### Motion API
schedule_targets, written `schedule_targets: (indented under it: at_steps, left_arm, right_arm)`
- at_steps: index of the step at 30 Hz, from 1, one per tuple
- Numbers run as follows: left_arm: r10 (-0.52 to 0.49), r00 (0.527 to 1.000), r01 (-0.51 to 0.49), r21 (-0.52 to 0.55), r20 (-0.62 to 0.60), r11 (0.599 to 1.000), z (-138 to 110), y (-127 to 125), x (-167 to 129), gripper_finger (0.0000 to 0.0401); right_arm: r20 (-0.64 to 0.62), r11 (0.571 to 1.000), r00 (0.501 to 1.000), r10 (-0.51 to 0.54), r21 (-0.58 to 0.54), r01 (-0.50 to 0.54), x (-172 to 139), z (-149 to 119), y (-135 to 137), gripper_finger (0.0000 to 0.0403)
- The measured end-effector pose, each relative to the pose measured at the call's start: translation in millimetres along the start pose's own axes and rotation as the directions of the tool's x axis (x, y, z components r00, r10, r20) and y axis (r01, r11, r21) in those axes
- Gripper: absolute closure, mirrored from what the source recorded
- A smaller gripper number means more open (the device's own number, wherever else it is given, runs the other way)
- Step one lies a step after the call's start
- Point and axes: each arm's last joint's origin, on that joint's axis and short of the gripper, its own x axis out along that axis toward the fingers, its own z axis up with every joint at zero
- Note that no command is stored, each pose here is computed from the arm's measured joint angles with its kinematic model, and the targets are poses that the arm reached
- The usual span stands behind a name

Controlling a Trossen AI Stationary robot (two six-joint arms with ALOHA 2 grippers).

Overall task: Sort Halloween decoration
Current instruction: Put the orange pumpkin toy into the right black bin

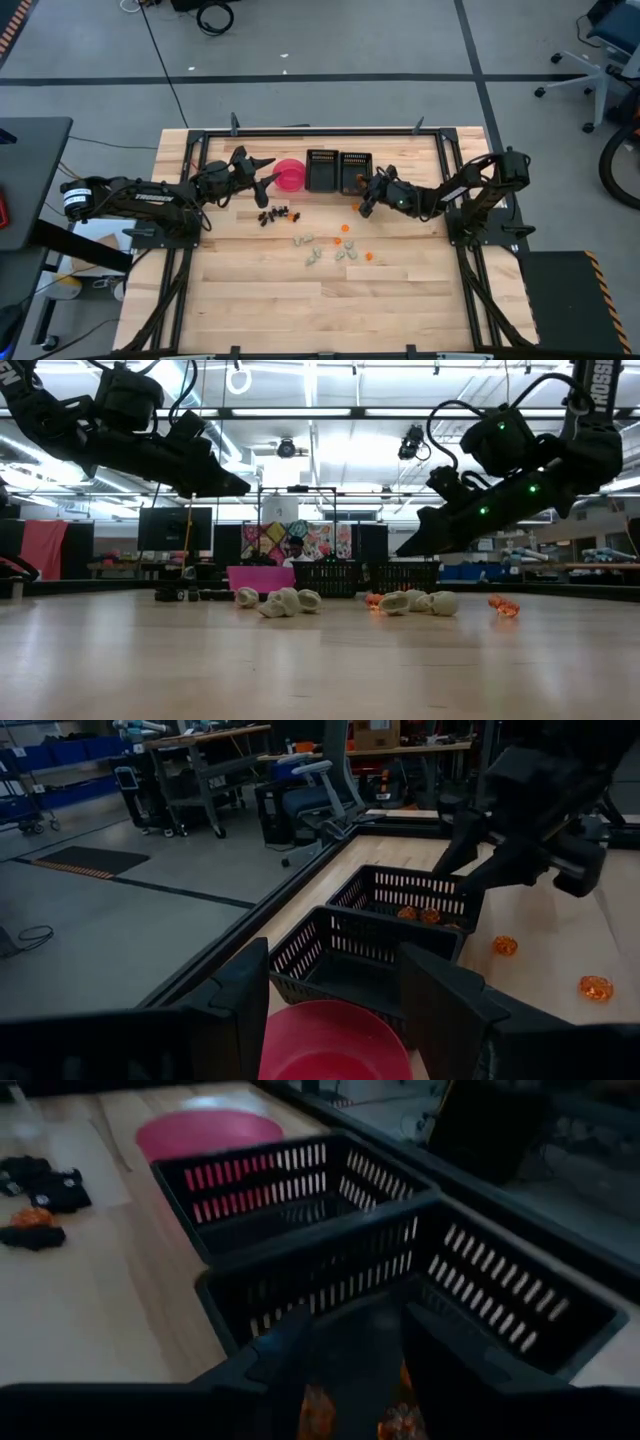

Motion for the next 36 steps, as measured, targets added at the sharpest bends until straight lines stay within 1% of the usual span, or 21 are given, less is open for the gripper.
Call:
schedule_targets:
  at_steps: [2,3,4,6,7,9,12,15,17,20,24,28,32,36]
  left_arm:
    - [0.000,1.000,0.000,0.000,0.000,1.000,0.0,0.0,0.0,0.0212]
    - [0.000,1.000,0.000,0.000,0.000,1.000,0.0,0.0,0.0,0.0212]
    - [0.000,1.000,0.000,0.000,-0.001,1.000,-0.1,0.0,0.0,0.0212]
    - [0.000,1.000,0.000,0.001,-0.004,1.000,-0.4,0.0,0.0,0.0212]
    - [0.000,1.000,0.000,0.001,-0.005,1.000,-0.5,0.0,0.0,0.0212]
    - [-0.001,1.000,0.001,0.000,-0.004,1.000,-0.4,-0.1,0.0,0.0212]
    - [-0.001,1.000,0.001,0.000,-0.005,1.000,-0.4,-0.1,0.0,0.0212]
    - [-0.001,1.000,0.001,0.000,-0.005,1.000,-0.5,-0.1,0.0,0.0212]
    - [-0.001,1.000,0.001,0.000,-0.005,1.000,-0.5,-0.1,0.0,0.0212]
    - [0.000,1.000,0.000,0.000,-0.005,1.000,-0.5,0.0,0.0,0.0212]
    - [0.000,1.000,0.000,0.000,-0.005,1.000,-0.5,0.0,0.0,0.0212]
    - [0.000,1.000,0.000,0.000,-0.005,1.000,-0.5,0.0,0.0,0.0212]
    - [0.000,1.000,0.000,-0.001,-0.005,1.000,-0.5,0.0,0.0,0.0212]
    - [0.000,1.000,0.000,-0.005,-0.005,1.000,-0.5,0.0,0.0,0.0212]
  right_arm:
    - [0.034,0.999,0.999,0.031,-0.040,-0.030,-2.6,3.1,5.6,0.0239]
    - [0.052,0.996,0.997,0.065,-0.071,-0.061,-4.5,4.8,9.6,0.0239]
    - [0.067,0.988,0.991,0.114,-0.111,-0.106,-6.7,6.1,14.4,0.0239]
    - [0.083,0.954,0.965,0.247,-0.193,-0.228,-11.9,7.4,25.1,0.0239]
    - [0.082,0.938,0.951,0.297,-0.213,-0.275,-14.3,7.2,29.4,0.0239]
    - [0.066,0.927,0.941,0.333,-0.203,-0.314,-17.0,5.3,34.1,0.0239]
    - [-0.001,0.933,0.944,0.331,-0.145,-0.328,-18.2,-2.0,36.1,0.0239]
    - [-0.039,0.936,0.939,0.341,-0.080,-0.343,-20.8,-6.8,39.9,0.0238]
    - [-0.050,0.942,0.943,0.330,-0.052,-0.332,-23.8,-8.7,43.3,0.0237]
    - [-0.049,0.951,0.951,0.304,-0.038,-0.306,-29.8,-10.8,49.8,0.0233]
    - [-0.062,0.971,0.970,0.235,-0.031,-0.238,-36.6,-15.3,55.2,0.0229]
    - [-0.095,0.982,0.978,0.186,-0.004,-0.187,-41.0,-21.2,57.3,0.0223]
    - [-0.107,0.993,0.988,0.115,-0.010,-0.117,-44.7,-25.6,57.9,0.0216]
    - [-0.123,0.996,0.988,0.092,0.004,-0.093,-44.8,-30.7,58.5,0.0206]
